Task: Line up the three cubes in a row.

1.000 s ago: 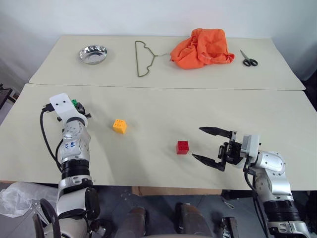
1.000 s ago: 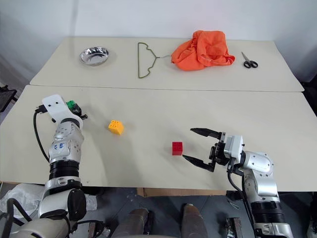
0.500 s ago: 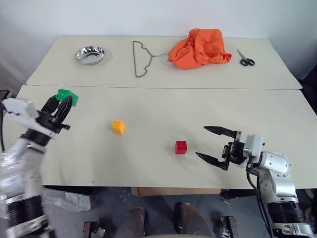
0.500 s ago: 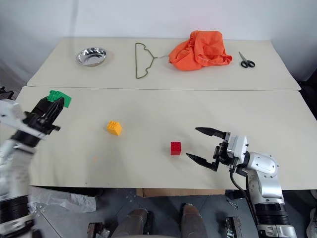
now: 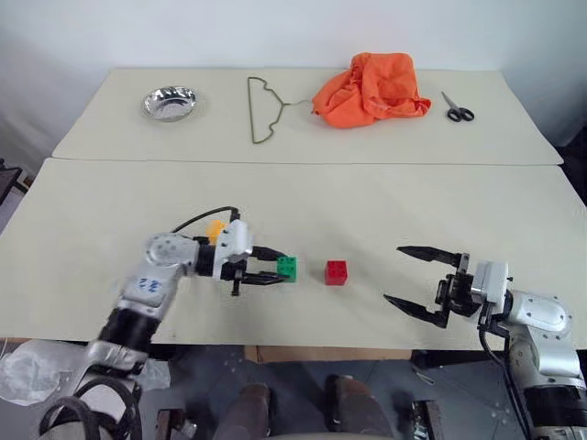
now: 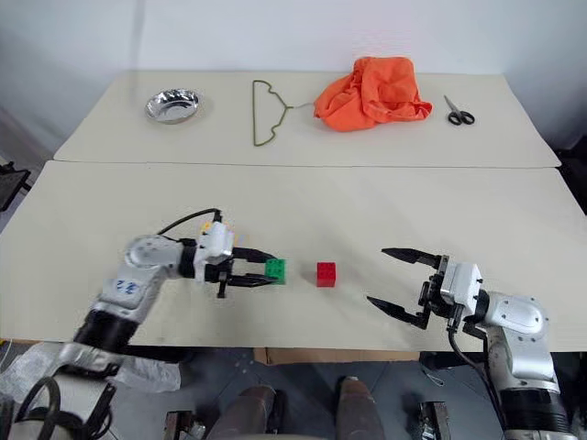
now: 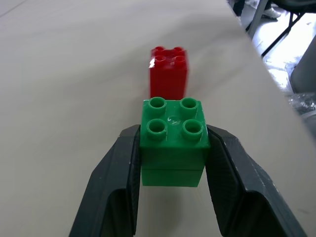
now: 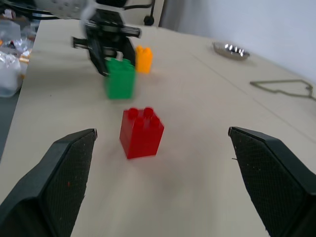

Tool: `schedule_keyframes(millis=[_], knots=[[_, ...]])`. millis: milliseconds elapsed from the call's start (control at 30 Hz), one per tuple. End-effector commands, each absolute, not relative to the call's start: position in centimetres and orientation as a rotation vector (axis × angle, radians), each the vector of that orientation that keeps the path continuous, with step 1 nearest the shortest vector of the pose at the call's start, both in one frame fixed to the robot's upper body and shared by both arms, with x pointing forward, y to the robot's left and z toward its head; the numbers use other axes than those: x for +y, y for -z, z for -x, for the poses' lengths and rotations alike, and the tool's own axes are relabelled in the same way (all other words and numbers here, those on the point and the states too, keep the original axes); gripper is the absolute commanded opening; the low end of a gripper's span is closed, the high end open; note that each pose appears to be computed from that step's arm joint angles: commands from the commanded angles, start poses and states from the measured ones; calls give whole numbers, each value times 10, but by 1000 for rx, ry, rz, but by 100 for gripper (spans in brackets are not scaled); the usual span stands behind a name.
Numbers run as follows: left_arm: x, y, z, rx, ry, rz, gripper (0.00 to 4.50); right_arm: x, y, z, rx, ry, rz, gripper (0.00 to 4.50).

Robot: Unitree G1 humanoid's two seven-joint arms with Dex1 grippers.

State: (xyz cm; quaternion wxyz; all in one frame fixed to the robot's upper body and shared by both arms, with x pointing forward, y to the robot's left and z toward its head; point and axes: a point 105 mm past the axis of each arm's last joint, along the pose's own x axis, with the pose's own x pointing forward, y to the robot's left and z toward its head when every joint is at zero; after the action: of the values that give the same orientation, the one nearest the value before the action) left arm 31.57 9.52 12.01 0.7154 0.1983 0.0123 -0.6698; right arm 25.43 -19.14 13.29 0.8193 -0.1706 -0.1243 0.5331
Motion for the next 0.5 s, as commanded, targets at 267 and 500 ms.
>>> schedule_keyframes(millis=[267,500], knots=[[93,-119,-318,21,1558,-522,147,-192,-148,-243,-283,-1099,368,450],[98,-114,-314,43,1557,-513,147,-191,-141,-235,-219,-1183,378,450]])
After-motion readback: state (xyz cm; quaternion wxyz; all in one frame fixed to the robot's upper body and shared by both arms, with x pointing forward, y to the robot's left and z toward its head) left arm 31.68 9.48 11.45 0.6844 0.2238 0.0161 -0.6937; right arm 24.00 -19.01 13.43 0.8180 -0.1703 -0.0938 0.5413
